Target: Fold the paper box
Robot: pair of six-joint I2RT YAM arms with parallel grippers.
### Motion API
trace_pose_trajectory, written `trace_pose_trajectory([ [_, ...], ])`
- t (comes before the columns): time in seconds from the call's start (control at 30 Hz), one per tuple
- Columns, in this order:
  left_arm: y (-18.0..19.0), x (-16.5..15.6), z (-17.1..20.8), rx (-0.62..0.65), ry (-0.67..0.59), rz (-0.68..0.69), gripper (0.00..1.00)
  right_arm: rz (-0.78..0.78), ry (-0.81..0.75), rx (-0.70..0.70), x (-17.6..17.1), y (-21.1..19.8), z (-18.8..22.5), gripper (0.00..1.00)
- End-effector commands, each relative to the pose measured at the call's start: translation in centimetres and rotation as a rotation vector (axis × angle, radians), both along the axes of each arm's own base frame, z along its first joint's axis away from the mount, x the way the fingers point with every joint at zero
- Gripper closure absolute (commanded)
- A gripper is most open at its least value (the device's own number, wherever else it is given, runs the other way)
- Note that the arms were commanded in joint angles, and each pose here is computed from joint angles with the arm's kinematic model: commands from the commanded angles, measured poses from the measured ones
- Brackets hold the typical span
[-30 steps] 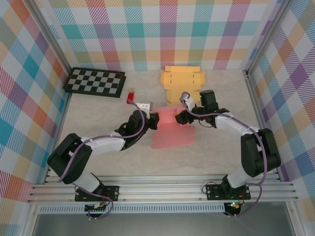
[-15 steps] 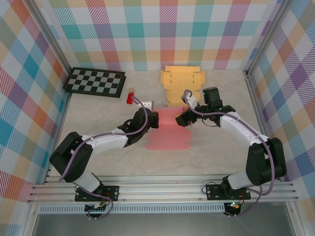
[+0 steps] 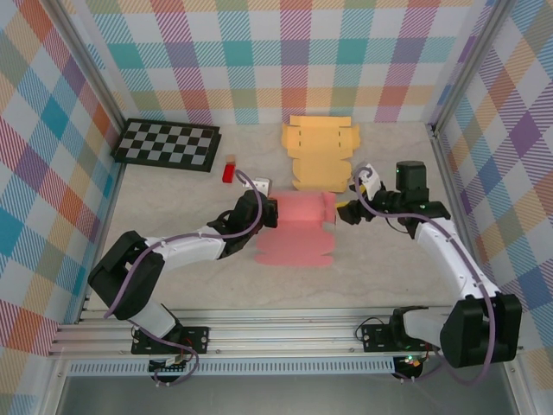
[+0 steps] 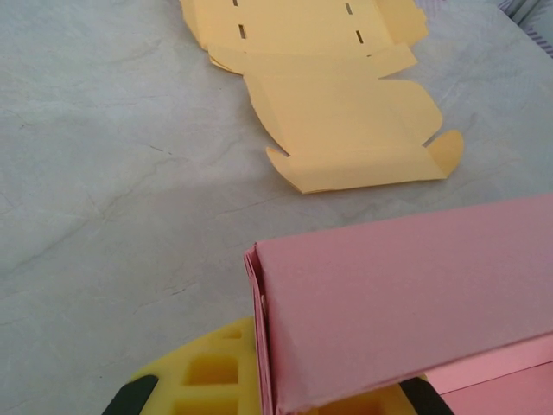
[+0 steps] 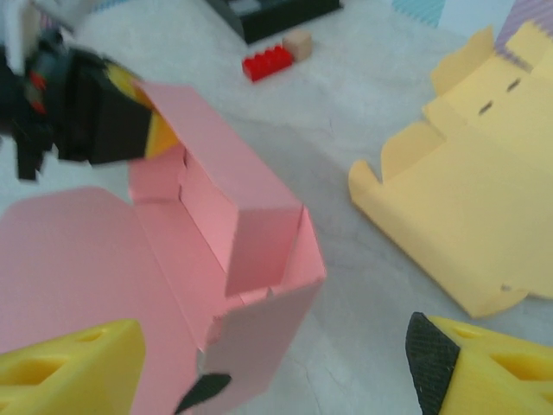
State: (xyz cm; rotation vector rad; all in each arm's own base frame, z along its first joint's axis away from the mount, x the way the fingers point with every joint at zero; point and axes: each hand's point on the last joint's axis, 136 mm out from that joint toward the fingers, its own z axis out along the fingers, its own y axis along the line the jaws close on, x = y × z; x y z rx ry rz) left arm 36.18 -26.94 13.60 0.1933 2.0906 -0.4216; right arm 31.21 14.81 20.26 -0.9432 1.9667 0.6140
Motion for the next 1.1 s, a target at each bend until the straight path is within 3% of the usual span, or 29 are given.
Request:
trace_pose_trajectory([
  [0.0, -0.2, -0.4, 1.3, 0.011, -0.056, -0.042, 1.0, 0.058, -0.013, -0.034, 0.0, -0.2, -1.9, 0.22],
  [0.2, 0.1, -0.5, 1.6, -0.001, -0.071, -0.052, 1.0, 0.158, 0.029, 0.032, -1.6, 1.0, -1.8, 0.31],
  [0.67, -0.3, -1.0, 4.2, -0.104, -0.129, -0.088, 1.0, 0.27, 0.135, 0.078, -3.0, 3.8, -3.5, 0.38],
  [0.93, -0.4, -0.7, 4.3, -0.112, -0.126, -0.077, 1.0, 0.371, 0.145, 0.207, -4.6, 5.8, -0.6, 0.38],
  [1.07, -0.4, -0.5, 3.9, -0.103, -0.117, -0.072, 1.0, 0.401, 0.138, 0.228, -5.5, 5.9, 0.9, 0.29],
])
